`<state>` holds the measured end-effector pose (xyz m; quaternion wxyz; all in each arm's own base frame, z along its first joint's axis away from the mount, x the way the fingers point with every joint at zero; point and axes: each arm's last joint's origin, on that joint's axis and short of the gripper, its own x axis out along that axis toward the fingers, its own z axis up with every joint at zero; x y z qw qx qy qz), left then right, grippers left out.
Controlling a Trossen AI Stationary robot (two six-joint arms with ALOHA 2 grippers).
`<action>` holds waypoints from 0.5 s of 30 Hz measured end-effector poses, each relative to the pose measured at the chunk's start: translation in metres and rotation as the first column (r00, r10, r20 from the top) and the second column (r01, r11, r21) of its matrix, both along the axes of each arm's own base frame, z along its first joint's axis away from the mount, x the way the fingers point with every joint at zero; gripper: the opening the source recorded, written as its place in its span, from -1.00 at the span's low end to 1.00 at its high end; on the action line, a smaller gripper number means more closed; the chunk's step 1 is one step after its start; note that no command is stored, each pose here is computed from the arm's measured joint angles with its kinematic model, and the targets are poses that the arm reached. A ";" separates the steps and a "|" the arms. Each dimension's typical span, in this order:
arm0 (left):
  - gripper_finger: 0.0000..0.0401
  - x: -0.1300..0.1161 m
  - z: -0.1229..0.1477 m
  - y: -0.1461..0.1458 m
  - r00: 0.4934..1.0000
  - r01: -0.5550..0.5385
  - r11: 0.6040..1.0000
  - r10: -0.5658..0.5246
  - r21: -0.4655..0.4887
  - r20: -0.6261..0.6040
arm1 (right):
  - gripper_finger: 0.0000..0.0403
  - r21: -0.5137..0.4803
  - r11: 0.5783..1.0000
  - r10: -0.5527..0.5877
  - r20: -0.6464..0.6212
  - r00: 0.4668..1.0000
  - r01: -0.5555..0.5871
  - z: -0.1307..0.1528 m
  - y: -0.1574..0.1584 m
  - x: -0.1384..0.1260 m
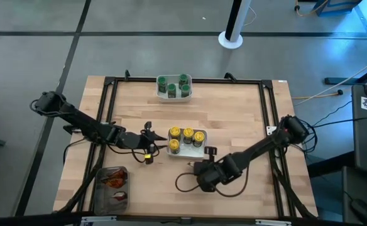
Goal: Sort spices by type
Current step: Put the top orange seasoning pack into the black bin
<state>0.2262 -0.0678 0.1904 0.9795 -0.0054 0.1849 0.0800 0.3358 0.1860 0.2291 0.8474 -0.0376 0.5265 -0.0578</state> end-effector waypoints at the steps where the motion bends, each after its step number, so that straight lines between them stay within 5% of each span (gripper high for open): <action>1: -0.34 0.001 0.002 -0.001 1.000 0.006 1.000 -0.006 -0.007 0.007 | -0.92 -0.003 1.000 0.009 0.006 1.000 -0.009 0.000 -0.002 0.002; 8: 0.13 0.010 0.024 -0.020 0.992 0.115 0.989 -0.108 -0.094 0.069 | -0.91 -0.023 0.998 0.055 0.030 0.998 -0.055 0.002 -0.009 0.010; 15: 0.19 0.034 0.031 -0.051 0.981 0.188 0.980 -0.185 -0.068 0.054 | -0.91 -0.026 0.998 0.066 0.042 0.997 -0.065 0.002 -0.012 0.013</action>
